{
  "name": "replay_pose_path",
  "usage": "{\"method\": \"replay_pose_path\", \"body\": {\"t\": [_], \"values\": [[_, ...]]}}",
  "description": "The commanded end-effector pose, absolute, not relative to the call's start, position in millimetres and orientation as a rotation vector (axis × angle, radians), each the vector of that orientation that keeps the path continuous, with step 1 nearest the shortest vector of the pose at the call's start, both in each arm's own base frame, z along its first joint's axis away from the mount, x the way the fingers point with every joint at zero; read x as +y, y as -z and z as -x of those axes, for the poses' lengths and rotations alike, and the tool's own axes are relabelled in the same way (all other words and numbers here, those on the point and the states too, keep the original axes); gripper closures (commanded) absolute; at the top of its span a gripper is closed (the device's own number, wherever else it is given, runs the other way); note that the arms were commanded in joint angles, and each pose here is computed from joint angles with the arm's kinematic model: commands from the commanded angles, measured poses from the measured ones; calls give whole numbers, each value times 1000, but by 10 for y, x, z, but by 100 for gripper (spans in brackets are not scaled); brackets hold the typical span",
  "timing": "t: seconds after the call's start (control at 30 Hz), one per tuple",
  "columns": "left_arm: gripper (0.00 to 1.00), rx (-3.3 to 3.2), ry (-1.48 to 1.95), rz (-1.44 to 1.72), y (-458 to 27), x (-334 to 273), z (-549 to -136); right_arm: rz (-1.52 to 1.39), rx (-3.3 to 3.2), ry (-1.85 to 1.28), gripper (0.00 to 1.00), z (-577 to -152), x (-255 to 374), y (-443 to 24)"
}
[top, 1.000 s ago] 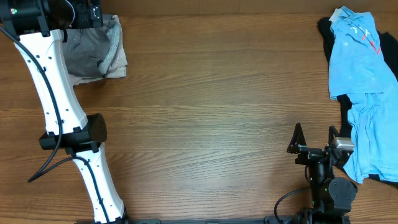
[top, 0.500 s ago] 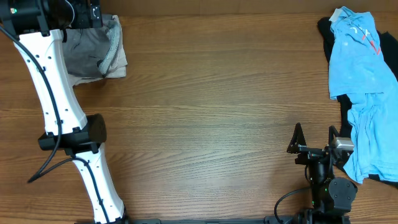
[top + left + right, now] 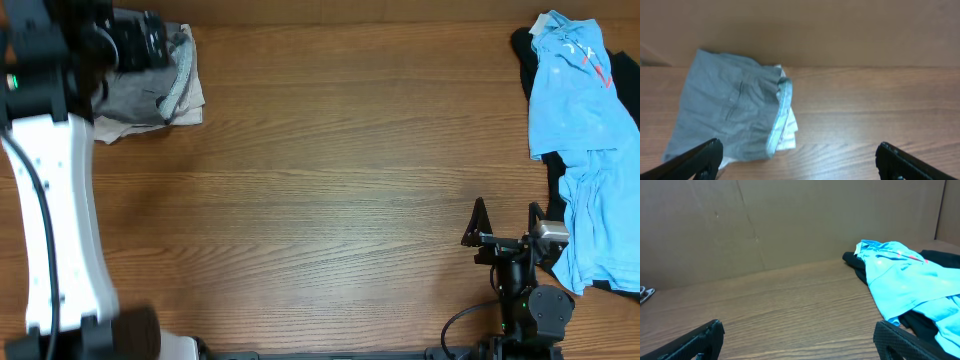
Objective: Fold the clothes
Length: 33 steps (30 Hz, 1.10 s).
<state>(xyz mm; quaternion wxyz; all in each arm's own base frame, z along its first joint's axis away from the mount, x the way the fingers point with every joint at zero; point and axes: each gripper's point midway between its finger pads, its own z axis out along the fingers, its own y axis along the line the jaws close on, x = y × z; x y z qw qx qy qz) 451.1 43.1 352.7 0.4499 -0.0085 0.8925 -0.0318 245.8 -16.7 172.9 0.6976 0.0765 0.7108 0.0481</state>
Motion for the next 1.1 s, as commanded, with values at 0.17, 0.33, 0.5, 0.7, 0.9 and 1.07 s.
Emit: {"method": "replay_pose_path", "body": {"t": [0.17, 0.33, 0.5, 0.7, 0.9, 1.07], "values": [[0, 2028, 102, -64, -3337, 168, -3696, -172, 1580, -104, 0, -2458, -169, -1711], [0, 1861, 89, -100, -3212, 75, -3334, -173, 1580, -104, 0, -2458, -169, -1711], [0, 1753, 66, -114, -2873, 12, -2932, -172, 1580, -104, 0, -2458, -169, -1712], [0, 1647, 44, -128, -2424, -38, -2610, -172, 1580, -104, 0, -2458, -169, -1711], [0, 1566, 30, -122, -2176, -39, -2519, -172, 1580, -104, 0, -2458, -169, -1711], [0, 1493, 7, -98, -1994, 2, -2479, -172, 1580, -104, 0, -2458, -169, -1711]]}}
